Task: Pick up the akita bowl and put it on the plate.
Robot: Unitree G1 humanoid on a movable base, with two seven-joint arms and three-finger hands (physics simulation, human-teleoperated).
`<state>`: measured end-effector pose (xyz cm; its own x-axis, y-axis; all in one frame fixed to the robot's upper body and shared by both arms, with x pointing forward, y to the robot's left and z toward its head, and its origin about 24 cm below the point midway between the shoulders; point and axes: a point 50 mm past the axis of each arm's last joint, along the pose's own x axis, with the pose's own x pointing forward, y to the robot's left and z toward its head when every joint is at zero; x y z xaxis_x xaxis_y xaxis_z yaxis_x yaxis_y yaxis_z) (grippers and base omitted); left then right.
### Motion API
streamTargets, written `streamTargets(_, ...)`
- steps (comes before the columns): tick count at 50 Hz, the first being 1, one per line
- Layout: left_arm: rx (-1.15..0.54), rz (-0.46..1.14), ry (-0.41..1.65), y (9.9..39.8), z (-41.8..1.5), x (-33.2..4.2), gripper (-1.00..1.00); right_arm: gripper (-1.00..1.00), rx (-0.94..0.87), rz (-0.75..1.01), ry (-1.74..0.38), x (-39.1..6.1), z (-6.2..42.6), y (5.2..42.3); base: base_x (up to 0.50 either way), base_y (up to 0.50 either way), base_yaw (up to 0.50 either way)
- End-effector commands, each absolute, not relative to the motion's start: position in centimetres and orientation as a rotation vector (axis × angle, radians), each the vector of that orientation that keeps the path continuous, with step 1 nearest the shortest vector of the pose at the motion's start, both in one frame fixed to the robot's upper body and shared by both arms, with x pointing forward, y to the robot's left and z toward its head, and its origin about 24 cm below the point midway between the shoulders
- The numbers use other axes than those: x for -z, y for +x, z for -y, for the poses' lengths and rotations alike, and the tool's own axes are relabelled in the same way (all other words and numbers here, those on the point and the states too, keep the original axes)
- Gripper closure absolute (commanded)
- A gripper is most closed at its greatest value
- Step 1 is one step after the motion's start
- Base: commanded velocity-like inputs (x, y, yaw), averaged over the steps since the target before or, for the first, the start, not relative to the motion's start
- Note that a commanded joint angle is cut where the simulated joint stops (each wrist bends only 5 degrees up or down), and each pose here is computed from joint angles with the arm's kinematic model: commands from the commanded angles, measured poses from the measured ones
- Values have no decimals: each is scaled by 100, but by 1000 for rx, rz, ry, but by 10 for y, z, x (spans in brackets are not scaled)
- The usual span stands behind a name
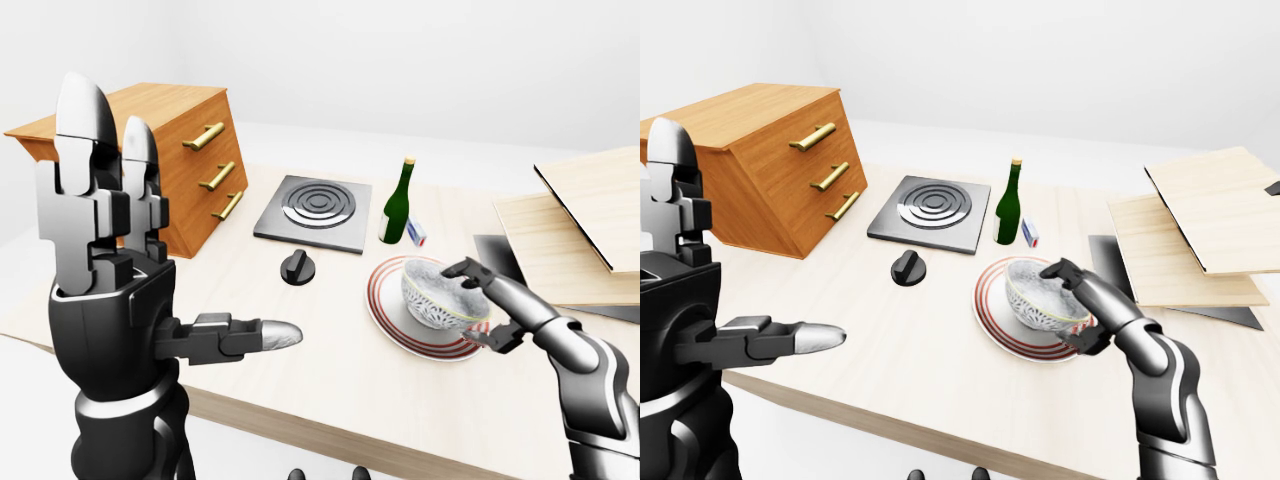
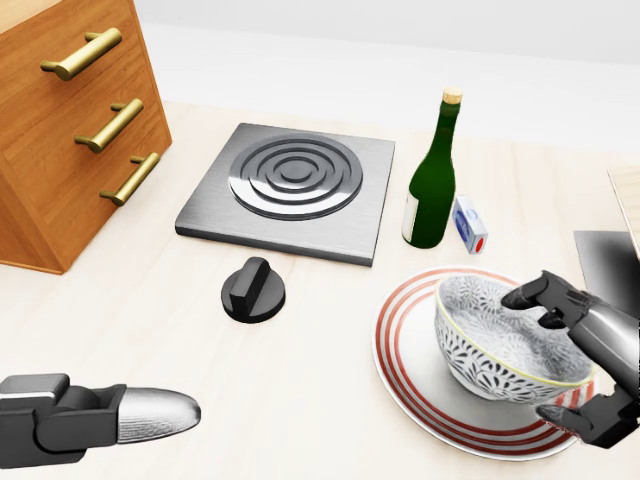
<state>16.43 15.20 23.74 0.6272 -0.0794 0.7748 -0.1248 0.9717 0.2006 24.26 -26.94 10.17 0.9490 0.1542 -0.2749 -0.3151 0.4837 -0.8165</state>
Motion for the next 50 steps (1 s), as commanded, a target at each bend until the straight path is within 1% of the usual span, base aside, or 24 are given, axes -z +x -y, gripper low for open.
streamTargets(1, -25, 887, 242, 165, -152, -236, -100, -100, -298, -90, -1011, -113, 259, 243, 0, 0, 0)
streamTargets(7, -27, 894, 244, 164, -153, -237, -100, -100, -305, -29, -986, -123, 256, 243, 0, 0, 0)
streamTargets(9, -26, 883, 241, 166, -152, -236, -100, -100, -319, 33, -967, -134, 253, 244, 0, 0, 0)
streamTargets(12, -26, 896, 245, 164, -152, -238, -100, -100, -316, 52, -938, -137, 255, 245, 0, 0, 0)
streamTargets(14, -29, 892, 243, 164, -153, -237, -100, -100, -314, 100, -933, -146, 251, 247, 0, 0, 0)
streamTargets(15, -29, 886, 240, 165, -153, -236, -100, -100, -336, 155, -937, -157, 246, 248, 0, 0, 0)
streamTargets(17, -28, 888, 241, 165, -152, -236, -100, -100, -366, 197, -941, -165, 242, 247, 0, 0, 0)
streamTargets(19, -32, 896, 244, 164, -153, -238, -100, -100, -403, 297, -955, -186, 233, 247, 0, 0, 0)
streamTargets(21, -29, 890, 242, 165, -152, -237, -100, -100, -388, 385, -963, -203, 224, 249, 0, 0, 0)
streamTargets(30, -29, 896, 247, 164, -152, -238, -100, -100, -364, 537, -970, -224, 205, 242, 0, 0, 0)
streamTargets(32, -27, 898, 248, 164, -152, -238, -100, -100, -371, 608, -981, -233, 195, 234, 0, 0, 0)
streamTargets(34, -29, 896, 247, 164, -152, -238, -100, -100, -387, 600, -957, -237, 190, 230, 0, 0, 0)
streamTargets(35, -28, 900, 249, 164, -152, -238, -100, -100, -394, 567, -904, -238, 188, 227, 0, 0, 0)
streamTargets(39, -28, 901, 249, 164, -152, -238, -100, -100, -403, 647, -928, -246, 174, 216, 0, 0, 0)
streamTargets(42, -28, 899, 249, 164, -152, -238, -100, -100, -387, 678, -938, -248, 164, 216, 0, 0, 0)
streamTargets(47, -29, 900, 249, 164, -152, -238, -100, -100, -396, 617, -921, -234, 159, 222, 0, 0, 0)
streamTargets(50, -27, 897, 249, 165, -151, -238, -100, -100, -399, 617, -909, -232, 156, 222, 0, 0, 0)
